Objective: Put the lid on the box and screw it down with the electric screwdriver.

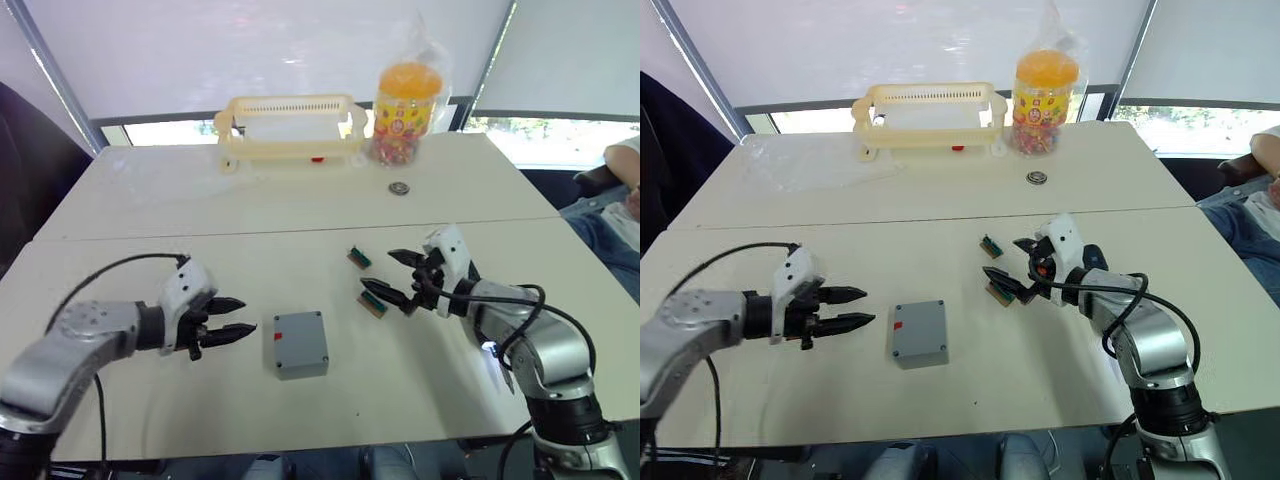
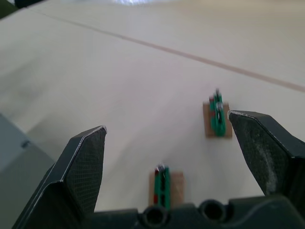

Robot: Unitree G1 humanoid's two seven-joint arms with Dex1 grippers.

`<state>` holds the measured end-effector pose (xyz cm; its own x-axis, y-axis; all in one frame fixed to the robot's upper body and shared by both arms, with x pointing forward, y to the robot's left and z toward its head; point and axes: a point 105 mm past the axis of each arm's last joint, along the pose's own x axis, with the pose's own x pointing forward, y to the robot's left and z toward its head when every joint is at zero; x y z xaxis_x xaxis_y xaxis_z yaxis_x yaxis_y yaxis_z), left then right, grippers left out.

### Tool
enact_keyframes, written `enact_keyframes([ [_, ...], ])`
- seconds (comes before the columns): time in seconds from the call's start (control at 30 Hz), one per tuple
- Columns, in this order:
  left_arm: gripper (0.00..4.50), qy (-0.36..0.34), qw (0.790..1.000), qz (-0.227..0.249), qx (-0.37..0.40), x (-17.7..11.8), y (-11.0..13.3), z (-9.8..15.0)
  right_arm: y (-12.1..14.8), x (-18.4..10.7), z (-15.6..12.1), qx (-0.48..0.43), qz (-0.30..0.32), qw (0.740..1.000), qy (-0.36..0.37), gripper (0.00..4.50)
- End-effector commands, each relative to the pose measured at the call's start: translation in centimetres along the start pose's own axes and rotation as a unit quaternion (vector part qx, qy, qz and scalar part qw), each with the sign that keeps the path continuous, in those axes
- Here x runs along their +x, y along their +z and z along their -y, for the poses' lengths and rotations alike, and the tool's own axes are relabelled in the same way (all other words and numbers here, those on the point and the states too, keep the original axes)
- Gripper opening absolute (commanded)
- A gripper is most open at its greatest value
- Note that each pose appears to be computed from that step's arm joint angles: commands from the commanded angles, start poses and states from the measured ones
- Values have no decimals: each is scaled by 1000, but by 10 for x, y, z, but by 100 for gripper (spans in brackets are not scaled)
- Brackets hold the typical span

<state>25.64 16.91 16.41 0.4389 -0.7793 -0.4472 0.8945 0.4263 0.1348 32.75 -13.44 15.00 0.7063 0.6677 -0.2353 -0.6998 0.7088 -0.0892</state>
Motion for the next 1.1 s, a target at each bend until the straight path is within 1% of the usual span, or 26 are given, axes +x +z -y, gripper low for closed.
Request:
enact_keyframes([
  [0.03, 247, -12, 999, -8, 52, -2, 15, 4, 1, 3, -1, -21, 4, 1000, 14, 447],
  [0.1, 247, -15, 998, 10, 55, 0, 27, 6, -4, 7, -3, -27, 0, 999, 20, 447],
  [0.2, 247, -23, 998, 24, 62, 4, 38, 13, -9, 12, -7, -38, -3, 999, 24, 367],
  [0.23, 247, -26, 997, 26, 61, 5, 39, 15, -11, 13, -7, -43, -4, 999, 24, 320],
  [0.4, 247, -23, 998, 37, 54, 9, 43, 18, -21, 19, -9, -72, -13, 997, 27, 320],
  [0.73, 247, -17, 998, 37, 44, 15, 38, 19, -24, 27, -9, -69, -6, 997, 20, 320],
  [0.8, 247, -16, 998, 38, 43, 15, 38, 19, -25, 27, -9, -69, -7, 997, 18, 265],
  [0.83, 247, -16, 998, 39, 43, 16, 38, 19, -26, 27, -9, -68, -8, 998, 18, 229],
  [0.9, 247, -16, 998, 39, 42, 16, 38, 18, -27, 28, -9, -66, -8, 998, 17, 137],
  [1.1, 247, -14, 998, 40, 42, 18, 38, 17, -27, 28, -8, -66, -8, 998, 14, 137],
])
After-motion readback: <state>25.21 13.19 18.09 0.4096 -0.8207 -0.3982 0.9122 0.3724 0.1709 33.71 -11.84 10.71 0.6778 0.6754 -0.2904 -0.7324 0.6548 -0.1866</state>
